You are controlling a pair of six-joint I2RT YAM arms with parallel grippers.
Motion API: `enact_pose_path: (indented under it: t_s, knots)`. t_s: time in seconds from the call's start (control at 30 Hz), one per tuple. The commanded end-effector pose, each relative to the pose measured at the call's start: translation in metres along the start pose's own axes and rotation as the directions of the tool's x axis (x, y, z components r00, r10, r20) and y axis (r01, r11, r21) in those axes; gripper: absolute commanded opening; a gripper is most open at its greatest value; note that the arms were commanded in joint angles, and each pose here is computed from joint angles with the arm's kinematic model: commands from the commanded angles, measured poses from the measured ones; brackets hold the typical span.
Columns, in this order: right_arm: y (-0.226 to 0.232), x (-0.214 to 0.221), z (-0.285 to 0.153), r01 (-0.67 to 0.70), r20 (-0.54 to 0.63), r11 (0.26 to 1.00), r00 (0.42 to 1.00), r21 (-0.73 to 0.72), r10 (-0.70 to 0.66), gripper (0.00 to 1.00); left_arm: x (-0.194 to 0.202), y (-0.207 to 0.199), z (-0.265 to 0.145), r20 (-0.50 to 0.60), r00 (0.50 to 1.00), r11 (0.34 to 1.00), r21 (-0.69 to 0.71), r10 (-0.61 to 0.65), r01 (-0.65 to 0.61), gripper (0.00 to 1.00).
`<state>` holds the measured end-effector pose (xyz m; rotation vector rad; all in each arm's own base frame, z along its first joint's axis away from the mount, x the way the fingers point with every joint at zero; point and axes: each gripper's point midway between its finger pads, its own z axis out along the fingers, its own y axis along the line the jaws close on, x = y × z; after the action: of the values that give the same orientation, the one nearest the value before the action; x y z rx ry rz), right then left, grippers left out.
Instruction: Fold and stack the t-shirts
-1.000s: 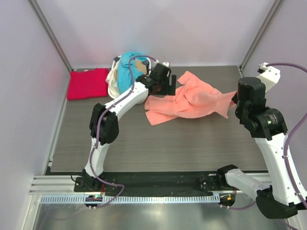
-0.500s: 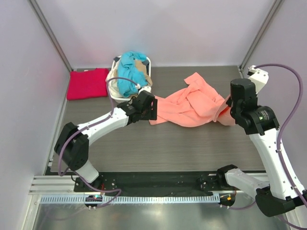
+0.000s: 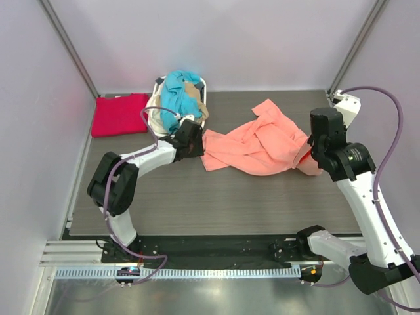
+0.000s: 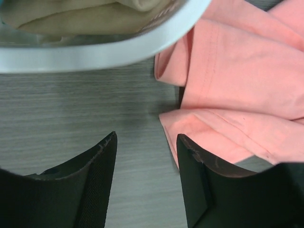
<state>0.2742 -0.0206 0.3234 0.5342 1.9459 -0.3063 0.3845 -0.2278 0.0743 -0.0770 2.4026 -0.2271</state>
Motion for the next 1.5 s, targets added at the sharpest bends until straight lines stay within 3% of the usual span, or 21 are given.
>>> enact_pose_path:
  t_s: [0.0,0.27,0.5,0.6,0.73,0.83,0.97,1.3,1.47]
  knots:
    - [0.002,-0.009,0.004,-0.009,0.039,1.000,0.999,0.005,0.009,0.01,-0.008,-0.010,0.018,0.036,0.999,0.997,0.083,0.001,-0.004,0.54]
    - [0.006,-0.002,0.013,0.011,0.024,1.000,1.000,0.015,-0.012,0.01,-0.002,-0.030,0.029,0.034,0.999,0.977,0.208,0.029,-0.035,0.51]
    - [0.010,0.001,0.017,0.017,0.016,1.000,1.000,0.011,-0.017,0.01,0.013,-0.027,0.041,0.017,0.999,0.977,0.209,0.033,-0.036,0.45]
    - [0.009,0.002,0.017,0.019,0.016,1.000,1.000,0.015,-0.019,0.01,0.017,-0.025,0.046,0.011,0.999,0.978,0.203,0.045,-0.047,0.39]
    - [0.008,0.002,0.018,0.021,0.018,1.000,1.000,0.019,-0.022,0.01,0.012,-0.025,0.046,0.024,0.998,0.977,0.204,0.056,-0.060,0.22]
    - [0.008,0.002,0.018,0.021,0.018,1.000,1.000,0.019,-0.022,0.01,0.001,-0.027,0.040,0.049,0.996,0.974,0.213,0.068,-0.077,0.03]
    - [0.006,-0.003,0.016,0.014,0.030,1.000,0.999,0.022,-0.015,0.01,-0.018,-0.030,0.023,0.091,0.993,0.970,0.224,0.076,-0.095,0.00]
    - [-0.010,-0.045,-0.018,-0.068,0.133,0.998,0.989,-0.014,0.070,0.01,-0.071,-0.023,-0.069,0.251,0.966,0.967,0.227,0.054,-0.113,0.00]
    - [-0.037,-0.081,-0.051,-0.144,0.231,0.990,0.963,-0.006,0.141,0.01,-0.104,-0.024,-0.149,0.357,0.934,0.951,0.288,-0.001,-0.109,0.00]
